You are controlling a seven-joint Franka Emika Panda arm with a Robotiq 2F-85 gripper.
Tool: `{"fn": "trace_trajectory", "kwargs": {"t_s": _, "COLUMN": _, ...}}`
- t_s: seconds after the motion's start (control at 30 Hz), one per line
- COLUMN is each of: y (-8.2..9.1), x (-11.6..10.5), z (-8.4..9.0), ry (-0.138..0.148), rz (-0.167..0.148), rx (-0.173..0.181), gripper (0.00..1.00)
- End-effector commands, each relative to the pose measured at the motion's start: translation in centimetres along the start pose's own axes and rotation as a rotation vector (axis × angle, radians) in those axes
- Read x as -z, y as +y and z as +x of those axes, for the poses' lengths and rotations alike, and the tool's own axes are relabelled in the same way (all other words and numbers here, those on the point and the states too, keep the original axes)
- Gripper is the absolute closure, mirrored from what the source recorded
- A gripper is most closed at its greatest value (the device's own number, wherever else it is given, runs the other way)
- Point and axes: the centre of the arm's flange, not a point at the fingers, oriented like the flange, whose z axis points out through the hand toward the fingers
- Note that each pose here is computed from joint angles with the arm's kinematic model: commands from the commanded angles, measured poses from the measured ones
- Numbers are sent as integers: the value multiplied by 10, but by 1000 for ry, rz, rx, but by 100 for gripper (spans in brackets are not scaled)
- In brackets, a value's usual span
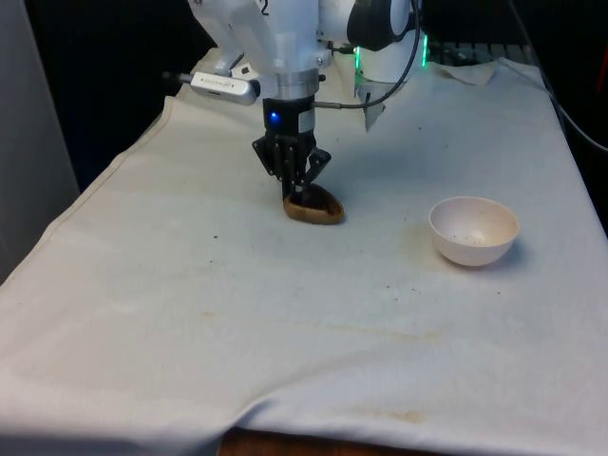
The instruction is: Pour the coffee beans from the cup into the bowl.
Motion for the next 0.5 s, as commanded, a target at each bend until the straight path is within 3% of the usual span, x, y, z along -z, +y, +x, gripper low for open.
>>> {"fn": "trace_trajectory", "kwargs": {"t_s": 0.0, "y": 0, "x": -2, "z": -1, "ry": 2, "rz": 2, "rx": -1, "gripper": 100}}
{"fn": "trace_trajectory", "kwargs": {"t_s": 0.47, "y": 0, "x": 0, "z": 0, "ry": -1, "rz": 0, "rx": 0, "gripper": 100}}
